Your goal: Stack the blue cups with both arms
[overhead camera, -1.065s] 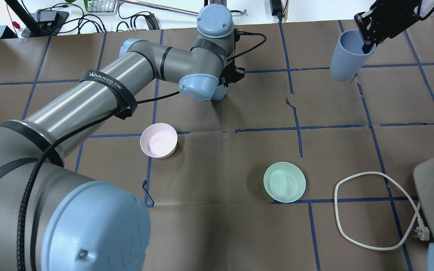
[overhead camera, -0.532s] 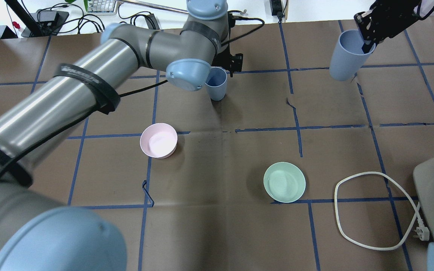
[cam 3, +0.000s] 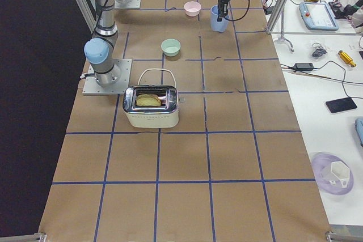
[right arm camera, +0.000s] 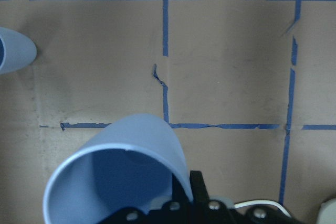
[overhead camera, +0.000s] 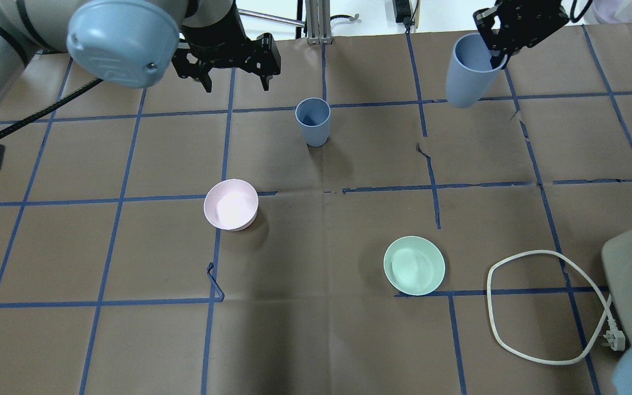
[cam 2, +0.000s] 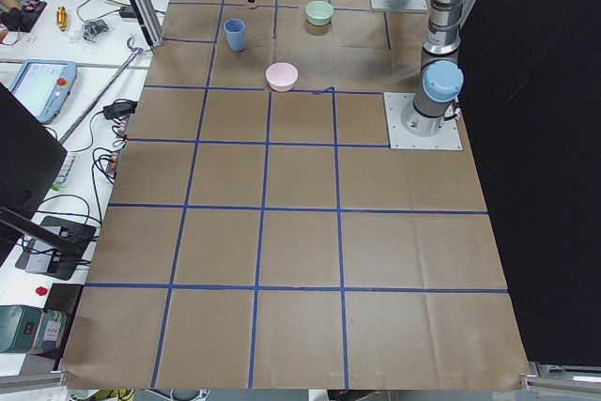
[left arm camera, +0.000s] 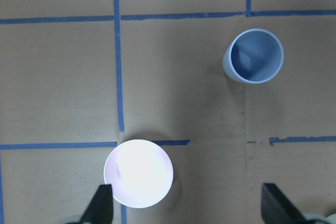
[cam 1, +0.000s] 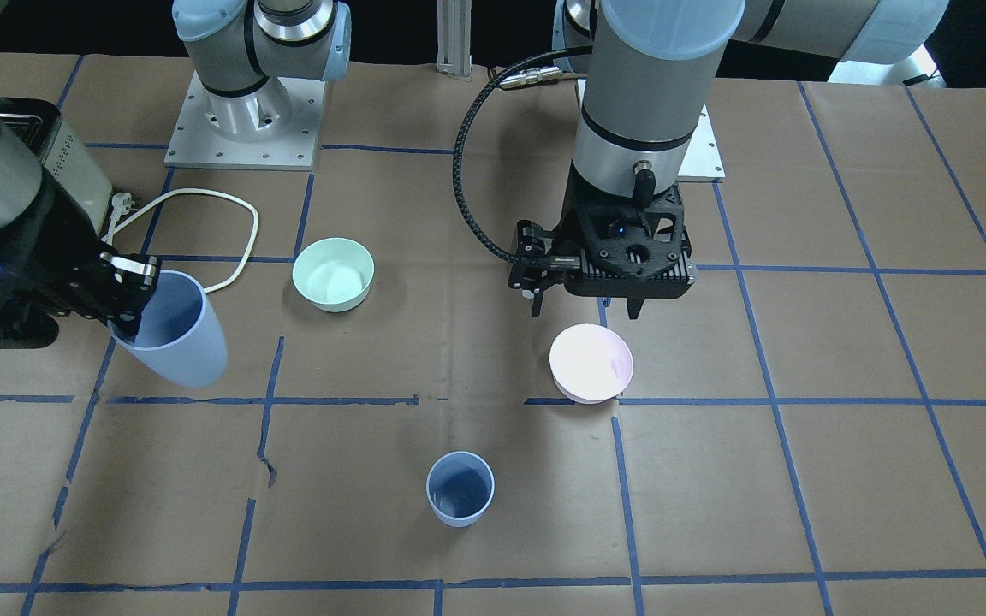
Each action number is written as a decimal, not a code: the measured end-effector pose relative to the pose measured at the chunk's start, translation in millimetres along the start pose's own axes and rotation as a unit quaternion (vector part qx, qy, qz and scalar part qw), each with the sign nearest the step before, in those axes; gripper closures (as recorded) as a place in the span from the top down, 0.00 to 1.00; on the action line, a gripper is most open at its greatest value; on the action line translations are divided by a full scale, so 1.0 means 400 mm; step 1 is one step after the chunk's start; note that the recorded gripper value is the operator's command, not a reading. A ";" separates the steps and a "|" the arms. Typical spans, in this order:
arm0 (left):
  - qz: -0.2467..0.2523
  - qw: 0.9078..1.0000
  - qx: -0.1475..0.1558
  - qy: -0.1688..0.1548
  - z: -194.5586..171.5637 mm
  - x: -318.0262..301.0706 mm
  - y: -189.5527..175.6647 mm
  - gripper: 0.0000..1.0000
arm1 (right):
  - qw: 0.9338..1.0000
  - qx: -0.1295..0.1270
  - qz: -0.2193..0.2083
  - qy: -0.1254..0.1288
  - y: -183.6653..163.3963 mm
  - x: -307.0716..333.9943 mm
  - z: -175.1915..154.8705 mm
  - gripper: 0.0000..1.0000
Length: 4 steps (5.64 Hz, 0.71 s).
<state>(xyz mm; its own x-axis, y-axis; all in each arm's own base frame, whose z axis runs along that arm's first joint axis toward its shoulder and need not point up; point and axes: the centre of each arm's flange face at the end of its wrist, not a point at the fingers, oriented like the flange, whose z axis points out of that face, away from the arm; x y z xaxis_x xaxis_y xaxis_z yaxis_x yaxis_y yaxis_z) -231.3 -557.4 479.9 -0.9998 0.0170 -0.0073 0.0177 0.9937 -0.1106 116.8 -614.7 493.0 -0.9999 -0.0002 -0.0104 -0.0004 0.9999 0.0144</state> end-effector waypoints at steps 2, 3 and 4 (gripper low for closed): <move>-0.001 1.000 -0.016 -0.003 -0.031 -0.104 0.076 0.99 | 0.999 0.020 0.038 -0.004 -0.023 -0.215 0.068 0.08; -0.008 1.000 -0.019 -0.004 -0.041 -0.136 0.105 0.99 | 0.998 0.030 0.057 -0.008 -0.046 -0.304 0.101 0.08; -0.013 0.999 -0.029 -0.005 -0.057 -0.155 0.122 0.99 | 0.997 0.036 0.074 -0.011 -0.077 -0.386 0.124 0.08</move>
<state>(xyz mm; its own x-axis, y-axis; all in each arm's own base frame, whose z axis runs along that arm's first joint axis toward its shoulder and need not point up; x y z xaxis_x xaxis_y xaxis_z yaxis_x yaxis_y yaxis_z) -168.8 -507.3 497.6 -0.9998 -0.0099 -0.0146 -0.0091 0.9986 -0.0530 271.7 -644.7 444.6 -0.9884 0.1477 -0.0363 0.1495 0.9873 -0.0541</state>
